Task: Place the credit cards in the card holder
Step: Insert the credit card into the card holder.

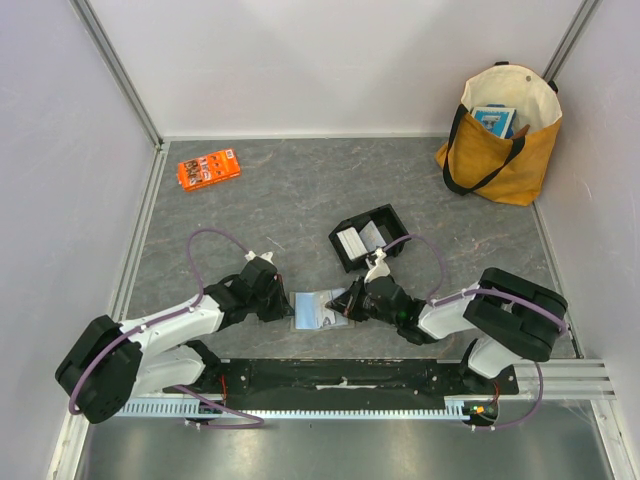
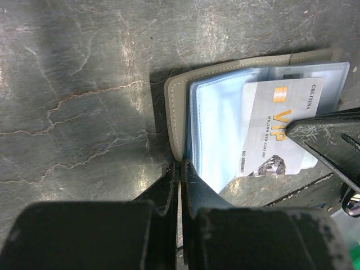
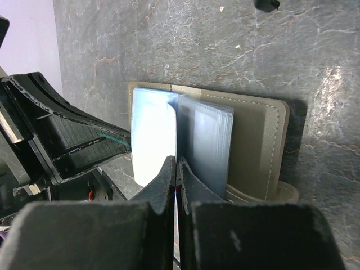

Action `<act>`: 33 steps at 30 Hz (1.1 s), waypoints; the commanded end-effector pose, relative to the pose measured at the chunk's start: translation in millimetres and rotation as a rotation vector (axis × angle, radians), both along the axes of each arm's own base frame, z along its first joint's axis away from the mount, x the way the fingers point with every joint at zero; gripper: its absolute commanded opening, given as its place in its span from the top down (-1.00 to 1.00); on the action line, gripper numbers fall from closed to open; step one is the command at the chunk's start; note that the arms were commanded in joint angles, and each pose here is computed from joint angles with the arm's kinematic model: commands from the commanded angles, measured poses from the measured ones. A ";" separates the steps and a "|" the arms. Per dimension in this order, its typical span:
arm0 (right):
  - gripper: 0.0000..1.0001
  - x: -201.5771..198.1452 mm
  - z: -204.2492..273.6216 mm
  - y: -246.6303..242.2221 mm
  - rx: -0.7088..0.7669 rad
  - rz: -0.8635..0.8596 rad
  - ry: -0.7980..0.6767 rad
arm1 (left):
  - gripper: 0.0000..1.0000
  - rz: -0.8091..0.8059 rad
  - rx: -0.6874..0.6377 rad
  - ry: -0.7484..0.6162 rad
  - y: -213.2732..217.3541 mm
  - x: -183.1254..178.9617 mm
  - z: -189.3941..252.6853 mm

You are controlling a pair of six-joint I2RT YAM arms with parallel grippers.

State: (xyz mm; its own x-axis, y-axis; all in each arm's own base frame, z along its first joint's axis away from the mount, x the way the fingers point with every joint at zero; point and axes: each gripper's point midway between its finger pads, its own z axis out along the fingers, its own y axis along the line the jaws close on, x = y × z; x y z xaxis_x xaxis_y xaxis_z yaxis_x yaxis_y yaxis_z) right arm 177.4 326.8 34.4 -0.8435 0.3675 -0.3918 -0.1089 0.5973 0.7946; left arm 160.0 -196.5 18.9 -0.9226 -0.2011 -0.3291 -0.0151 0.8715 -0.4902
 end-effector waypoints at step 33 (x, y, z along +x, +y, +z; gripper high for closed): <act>1.00 -18.0 -28.5 9.7 -0.102 0.036 0.074 | 0.96 -0.007 -0.019 -0.027 -1.8 1.1 1.9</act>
State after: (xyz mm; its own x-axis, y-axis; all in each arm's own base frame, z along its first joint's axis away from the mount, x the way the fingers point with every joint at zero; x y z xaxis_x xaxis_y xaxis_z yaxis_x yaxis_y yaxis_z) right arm 179.4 342.0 30.3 -0.8437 0.3621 -0.3962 -0.1077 0.6090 0.7858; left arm 161.0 -195.8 18.2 -0.9167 -0.2067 -0.3420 -0.0113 0.8689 -0.4948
